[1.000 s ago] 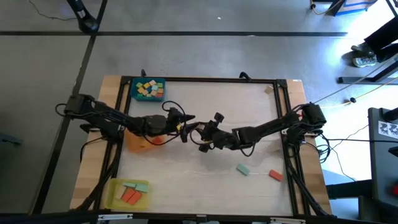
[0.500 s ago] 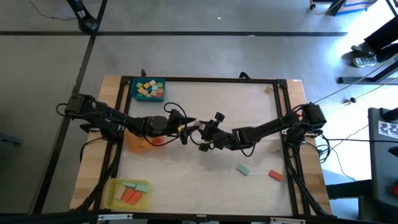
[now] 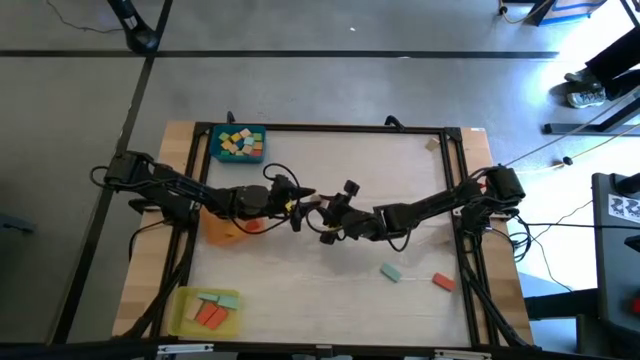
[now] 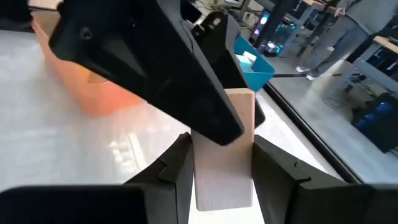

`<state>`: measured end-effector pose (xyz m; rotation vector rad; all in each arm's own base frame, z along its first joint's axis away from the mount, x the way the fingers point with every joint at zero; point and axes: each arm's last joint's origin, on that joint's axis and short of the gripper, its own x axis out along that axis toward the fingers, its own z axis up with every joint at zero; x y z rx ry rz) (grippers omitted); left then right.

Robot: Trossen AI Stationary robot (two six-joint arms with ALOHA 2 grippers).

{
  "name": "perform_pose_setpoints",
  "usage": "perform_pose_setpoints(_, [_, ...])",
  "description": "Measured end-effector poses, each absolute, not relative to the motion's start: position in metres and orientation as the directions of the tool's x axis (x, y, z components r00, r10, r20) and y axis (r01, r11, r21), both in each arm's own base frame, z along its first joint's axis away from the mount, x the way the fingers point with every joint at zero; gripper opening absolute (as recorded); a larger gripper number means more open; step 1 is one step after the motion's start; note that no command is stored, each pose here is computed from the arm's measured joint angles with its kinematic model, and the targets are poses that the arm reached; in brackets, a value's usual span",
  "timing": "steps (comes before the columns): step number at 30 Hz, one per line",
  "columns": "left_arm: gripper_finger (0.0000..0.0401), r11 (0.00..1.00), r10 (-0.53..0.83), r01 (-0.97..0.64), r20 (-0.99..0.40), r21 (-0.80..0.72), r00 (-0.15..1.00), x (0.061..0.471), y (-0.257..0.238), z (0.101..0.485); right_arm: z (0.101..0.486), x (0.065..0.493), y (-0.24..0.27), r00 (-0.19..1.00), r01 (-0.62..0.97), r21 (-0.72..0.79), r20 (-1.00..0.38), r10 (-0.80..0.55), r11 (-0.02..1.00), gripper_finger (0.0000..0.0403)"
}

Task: Sort blocks by size
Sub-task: Put the light brown rectangular block into the yellow bin

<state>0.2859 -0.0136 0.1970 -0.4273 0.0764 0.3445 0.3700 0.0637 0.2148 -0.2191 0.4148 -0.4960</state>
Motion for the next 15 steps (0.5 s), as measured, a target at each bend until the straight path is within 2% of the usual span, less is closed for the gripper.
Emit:
perform_pose_setpoints(6, [0.0204,0.853,0.314,-0.345,-0.143,-0.391,0.939,0.2861,-0.0125,0.1972,0.2155,0.3708,0.0646,0.813,0.398,-0.285,-0.330,-0.479,0.872,0.0131])
perform_pose_setpoints(9, [0.0171,0.861,0.312,-0.342,-0.140,-0.377,0.940,0.2861,-0.0126,0.1977,0.2155,0.3710,0.0645,0.816,0.393,-0.281,-0.332,-0.473,0.876,0.0133])
perform_pose_setpoints(15, [0.0079,0.880,0.319,-0.349,-0.143,-0.321,0.937,0.2859,-0.0130,0.1975,0.2149,0.3709,0.0643,0.819,0.385,-0.276,-0.339,-0.464,0.881,0.0151])
